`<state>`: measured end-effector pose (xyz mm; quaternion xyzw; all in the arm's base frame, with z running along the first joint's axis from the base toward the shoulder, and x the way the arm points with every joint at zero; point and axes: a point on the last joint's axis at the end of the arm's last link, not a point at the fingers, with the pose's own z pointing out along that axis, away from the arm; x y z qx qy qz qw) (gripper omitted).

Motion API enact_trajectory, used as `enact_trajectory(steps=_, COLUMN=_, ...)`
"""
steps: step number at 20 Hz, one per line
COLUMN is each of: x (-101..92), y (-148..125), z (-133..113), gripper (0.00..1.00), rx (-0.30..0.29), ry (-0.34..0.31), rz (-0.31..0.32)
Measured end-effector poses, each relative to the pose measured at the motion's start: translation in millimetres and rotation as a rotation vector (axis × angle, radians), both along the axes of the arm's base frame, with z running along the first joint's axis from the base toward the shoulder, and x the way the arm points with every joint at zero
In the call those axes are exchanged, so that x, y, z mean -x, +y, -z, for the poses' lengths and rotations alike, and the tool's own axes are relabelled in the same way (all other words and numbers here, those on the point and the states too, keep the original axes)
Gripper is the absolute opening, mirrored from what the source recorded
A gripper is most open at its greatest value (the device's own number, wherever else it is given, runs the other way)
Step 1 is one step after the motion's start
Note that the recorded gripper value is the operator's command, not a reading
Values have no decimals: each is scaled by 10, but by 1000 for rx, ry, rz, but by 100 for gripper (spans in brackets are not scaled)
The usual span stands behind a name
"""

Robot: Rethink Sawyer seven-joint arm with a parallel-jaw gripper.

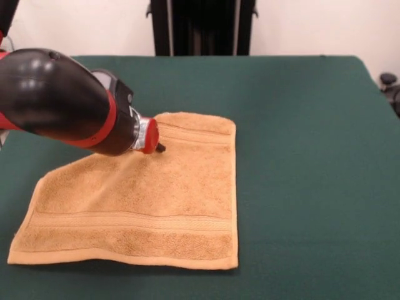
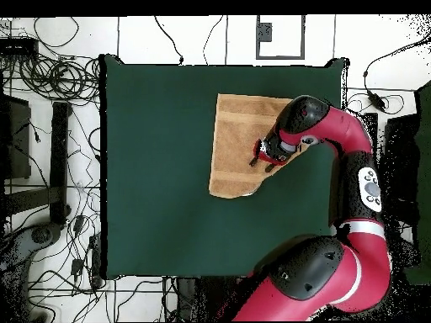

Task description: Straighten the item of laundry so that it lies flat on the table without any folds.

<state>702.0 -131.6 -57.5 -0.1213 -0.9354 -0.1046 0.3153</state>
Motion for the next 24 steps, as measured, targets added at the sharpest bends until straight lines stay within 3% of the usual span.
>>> enact_trajectory(steps=7, x=-84, y=-40, z=-39, gripper=100, rx=87, ry=19, rz=-55)
enact_trajectory(steps=18, x=-96, y=-92, z=-43, gripper=100, rx=107, ry=14, rz=-58)
enact_trajectory(steps=23, x=-88, y=-109, z=-6, gripper=100, rx=117, ry=-45, rz=-61)
enact_trajectory(steps=24, x=-86, y=-109, z=-7, gripper=0, rx=118, ry=-56, rz=-62)
